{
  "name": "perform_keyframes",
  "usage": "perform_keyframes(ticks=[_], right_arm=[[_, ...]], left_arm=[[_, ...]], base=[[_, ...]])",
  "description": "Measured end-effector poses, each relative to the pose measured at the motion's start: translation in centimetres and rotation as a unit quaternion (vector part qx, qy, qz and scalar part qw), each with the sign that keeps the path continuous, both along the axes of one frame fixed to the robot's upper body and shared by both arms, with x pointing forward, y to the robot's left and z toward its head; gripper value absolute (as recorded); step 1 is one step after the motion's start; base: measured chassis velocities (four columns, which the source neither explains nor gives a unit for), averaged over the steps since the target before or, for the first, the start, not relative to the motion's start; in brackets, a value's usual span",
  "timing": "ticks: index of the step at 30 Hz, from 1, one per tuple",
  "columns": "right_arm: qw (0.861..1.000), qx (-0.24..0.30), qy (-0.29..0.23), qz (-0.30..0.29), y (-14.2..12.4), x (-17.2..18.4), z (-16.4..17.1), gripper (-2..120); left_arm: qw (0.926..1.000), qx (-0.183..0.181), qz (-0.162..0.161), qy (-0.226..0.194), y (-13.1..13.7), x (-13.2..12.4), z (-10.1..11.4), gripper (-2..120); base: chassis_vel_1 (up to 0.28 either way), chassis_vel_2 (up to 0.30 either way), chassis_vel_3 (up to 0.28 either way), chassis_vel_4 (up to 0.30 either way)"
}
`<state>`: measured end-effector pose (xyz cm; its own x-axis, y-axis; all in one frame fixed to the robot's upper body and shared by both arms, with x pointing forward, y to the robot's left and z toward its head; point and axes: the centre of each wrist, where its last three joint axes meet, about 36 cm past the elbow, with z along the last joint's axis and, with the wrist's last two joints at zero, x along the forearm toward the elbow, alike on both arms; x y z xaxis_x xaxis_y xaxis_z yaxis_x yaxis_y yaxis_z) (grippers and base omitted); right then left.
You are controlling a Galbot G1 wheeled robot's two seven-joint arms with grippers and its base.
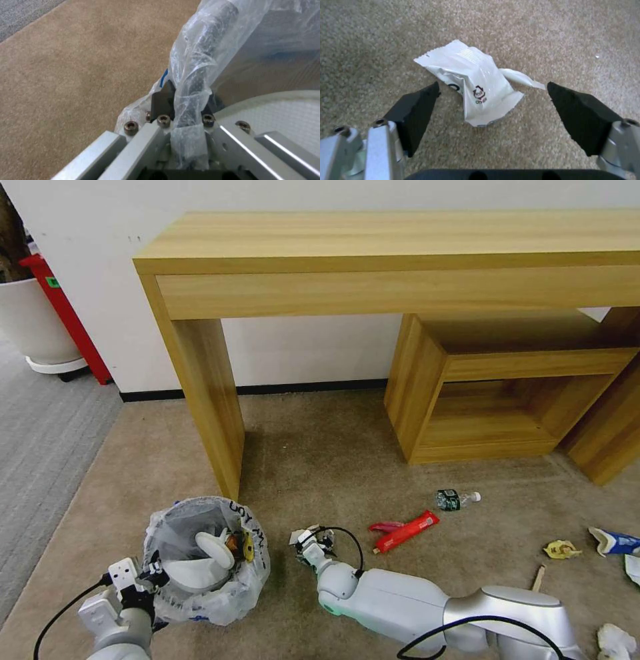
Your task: Pick up the trash bin and place the garbage on the floor into it.
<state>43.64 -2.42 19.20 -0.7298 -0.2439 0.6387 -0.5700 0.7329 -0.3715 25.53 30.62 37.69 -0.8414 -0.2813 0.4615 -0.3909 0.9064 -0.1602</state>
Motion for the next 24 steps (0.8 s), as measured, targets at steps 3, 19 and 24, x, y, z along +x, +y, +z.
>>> perform_keyframes(ticks=[3, 19, 24], right_arm=[[1.000, -0.002, -0.003, 0.003, 0.1, 0.2, -0.1, 76], [0.999, -0.016, -0.020, 0.021, -0.5, 0.4, -2.0, 23], [0.999, -0.007, -0.025, 0.022, -0.9, 0.4, -2.3, 14]], left_arm=[[1.0000, -0.001, 0.000, -0.001, 0.0, 0.0, 0.0, 0], [1.0000, -0.004, -0.001, -0.007, -0.3, -0.1, 0.2, 0], [1.0000, -0.005, 0.000, -0.007, -0.4, -0.2, 0.0, 0]], base=[[0.000, 0.000, 0.000, 0.000], [0.000, 0.000, 0.000, 0.000], [0.000, 0.000, 0.000, 0.000]])
